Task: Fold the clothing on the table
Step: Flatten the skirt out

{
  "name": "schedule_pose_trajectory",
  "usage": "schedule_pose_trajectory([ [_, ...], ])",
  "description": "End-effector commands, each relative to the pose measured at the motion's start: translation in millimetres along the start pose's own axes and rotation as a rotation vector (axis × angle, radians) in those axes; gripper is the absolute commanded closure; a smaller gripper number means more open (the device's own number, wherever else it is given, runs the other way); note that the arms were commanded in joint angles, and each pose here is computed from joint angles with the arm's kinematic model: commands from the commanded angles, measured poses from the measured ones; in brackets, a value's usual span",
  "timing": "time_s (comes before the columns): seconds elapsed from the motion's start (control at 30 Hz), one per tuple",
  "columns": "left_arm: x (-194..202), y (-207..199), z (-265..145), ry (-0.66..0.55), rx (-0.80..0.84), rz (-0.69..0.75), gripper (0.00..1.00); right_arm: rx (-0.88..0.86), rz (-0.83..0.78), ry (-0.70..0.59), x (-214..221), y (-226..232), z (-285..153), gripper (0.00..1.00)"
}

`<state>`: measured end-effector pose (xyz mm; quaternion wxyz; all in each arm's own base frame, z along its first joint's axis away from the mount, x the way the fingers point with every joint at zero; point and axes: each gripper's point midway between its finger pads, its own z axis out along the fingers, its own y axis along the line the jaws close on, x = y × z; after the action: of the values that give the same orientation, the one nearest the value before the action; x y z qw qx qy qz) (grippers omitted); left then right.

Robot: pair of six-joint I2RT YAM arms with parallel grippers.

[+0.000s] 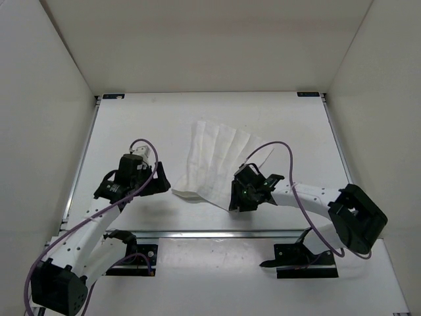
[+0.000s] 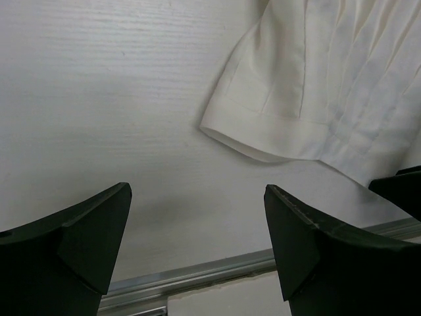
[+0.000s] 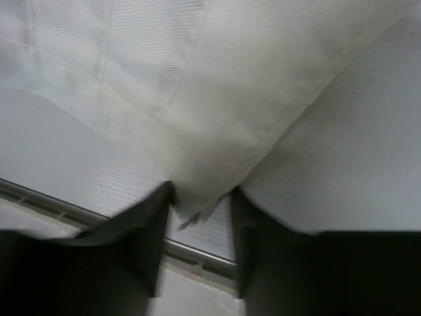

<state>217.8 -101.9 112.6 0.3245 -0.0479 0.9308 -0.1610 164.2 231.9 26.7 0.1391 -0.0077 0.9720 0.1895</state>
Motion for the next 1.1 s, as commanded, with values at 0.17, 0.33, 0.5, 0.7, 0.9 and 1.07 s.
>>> schedule_pose_trajectory([
  [0.17,20.9,-6.3,28.4,0.015,0.069,-0.119,0.08,0.014,0.028,-0.02,-4.5,1.0,1.4,1.0],
  [0.33,34.7,-4.9,48.5,0.021,0.104,-0.232,0.07,0.003,0.021,-0.033,-4.7,-3.2,-1.2,1.0],
  [0.5,42.2,-12.7,65.2,0.013,0.156,-0.394,0.09,-0.022,0.008,-0.03,-1.9,0.6,-0.2,1.0],
  [0.7,41.2,-14.4,81.8,-0.028,0.175,-0.506,0.21,-0.039,0.008,-0.038,-0.7,-3.4,-2.7,1.0],
  [0.9,43.6,-23.5,94.6,-0.005,0.162,-0.481,0.47,-0.064,0.023,-0.072,-8.3,-5.3,-8.8,1.0],
  [1.07,39.6,-32.1,100.2,0.002,0.183,-0.504,0.97,-0.07,0.019,-0.077,-9.9,-9.3,-13.4,1.0],
])
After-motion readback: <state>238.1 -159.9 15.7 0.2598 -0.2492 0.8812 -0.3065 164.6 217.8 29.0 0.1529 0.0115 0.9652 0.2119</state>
